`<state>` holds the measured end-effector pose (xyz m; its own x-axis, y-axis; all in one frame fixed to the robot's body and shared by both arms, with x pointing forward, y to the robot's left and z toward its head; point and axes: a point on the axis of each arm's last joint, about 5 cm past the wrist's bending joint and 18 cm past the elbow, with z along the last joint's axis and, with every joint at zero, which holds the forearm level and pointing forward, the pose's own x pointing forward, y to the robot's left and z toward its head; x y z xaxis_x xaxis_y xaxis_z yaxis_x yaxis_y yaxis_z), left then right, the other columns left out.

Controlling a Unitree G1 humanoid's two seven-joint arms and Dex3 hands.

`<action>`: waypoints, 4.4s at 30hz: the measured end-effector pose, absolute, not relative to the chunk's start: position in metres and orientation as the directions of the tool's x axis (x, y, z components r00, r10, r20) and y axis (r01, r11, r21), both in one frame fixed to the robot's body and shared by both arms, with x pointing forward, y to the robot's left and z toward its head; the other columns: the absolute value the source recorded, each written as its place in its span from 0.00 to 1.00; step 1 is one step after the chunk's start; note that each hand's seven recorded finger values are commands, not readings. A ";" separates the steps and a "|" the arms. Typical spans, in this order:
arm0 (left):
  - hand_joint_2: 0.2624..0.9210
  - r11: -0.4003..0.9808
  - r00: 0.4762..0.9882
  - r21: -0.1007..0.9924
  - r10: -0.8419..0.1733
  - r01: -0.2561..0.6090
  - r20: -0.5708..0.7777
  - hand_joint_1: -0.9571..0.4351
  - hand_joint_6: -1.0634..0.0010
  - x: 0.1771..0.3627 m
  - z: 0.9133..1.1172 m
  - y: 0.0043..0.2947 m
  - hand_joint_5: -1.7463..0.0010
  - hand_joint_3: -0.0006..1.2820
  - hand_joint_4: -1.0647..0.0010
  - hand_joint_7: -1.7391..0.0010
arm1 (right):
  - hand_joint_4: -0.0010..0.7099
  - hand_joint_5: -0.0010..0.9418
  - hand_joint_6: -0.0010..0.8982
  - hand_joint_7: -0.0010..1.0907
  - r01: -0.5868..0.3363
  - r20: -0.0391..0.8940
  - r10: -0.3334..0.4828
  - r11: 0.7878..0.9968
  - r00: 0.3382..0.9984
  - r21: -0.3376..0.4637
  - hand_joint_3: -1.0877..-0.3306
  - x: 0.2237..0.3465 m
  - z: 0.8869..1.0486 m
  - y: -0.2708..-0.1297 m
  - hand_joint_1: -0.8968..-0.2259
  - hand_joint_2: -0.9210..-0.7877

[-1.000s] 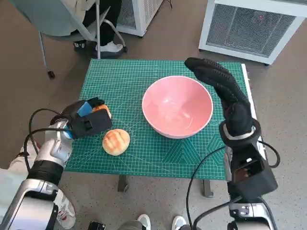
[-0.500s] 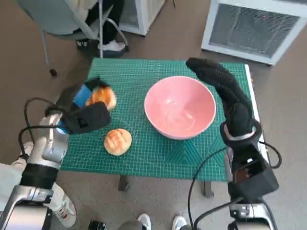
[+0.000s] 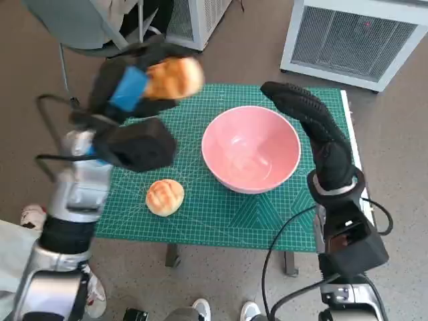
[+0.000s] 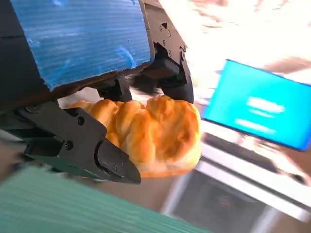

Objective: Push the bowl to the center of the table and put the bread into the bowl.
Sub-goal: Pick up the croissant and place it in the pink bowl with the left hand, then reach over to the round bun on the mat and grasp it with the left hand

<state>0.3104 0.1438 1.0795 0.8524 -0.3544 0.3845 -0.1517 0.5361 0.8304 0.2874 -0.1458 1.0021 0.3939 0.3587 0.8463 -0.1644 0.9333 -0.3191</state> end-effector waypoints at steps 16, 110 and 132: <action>1.00 0.444 0.828 0.894 -0.522 0.056 0.207 0.69 0.41 0.336 1.052 0.094 0.38 0.04 0.33 0.29 | 0.04 0.66 0.00 0.74 -0.156 0.854 0.348 0.938 0.388 -0.311 0.33 0.287 1.003 -0.150 0.52 0.00; 0.91 0.244 0.800 0.802 -0.440 0.545 -0.409 0.62 0.74 0.257 0.983 0.212 1.00 0.00 0.89 0.99 | 0.16 0.49 0.00 0.70 -0.149 0.863 0.313 0.950 0.396 -0.276 0.35 0.287 0.996 -0.151 0.48 0.00; 0.94 0.191 0.769 0.753 -0.295 0.629 -0.567 0.62 0.46 0.270 0.962 0.208 0.76 0.00 0.55 0.86 | 0.14 0.51 0.00 0.68 -0.151 0.861 0.323 0.946 0.392 -0.286 0.36 0.287 0.997 -0.152 0.47 0.00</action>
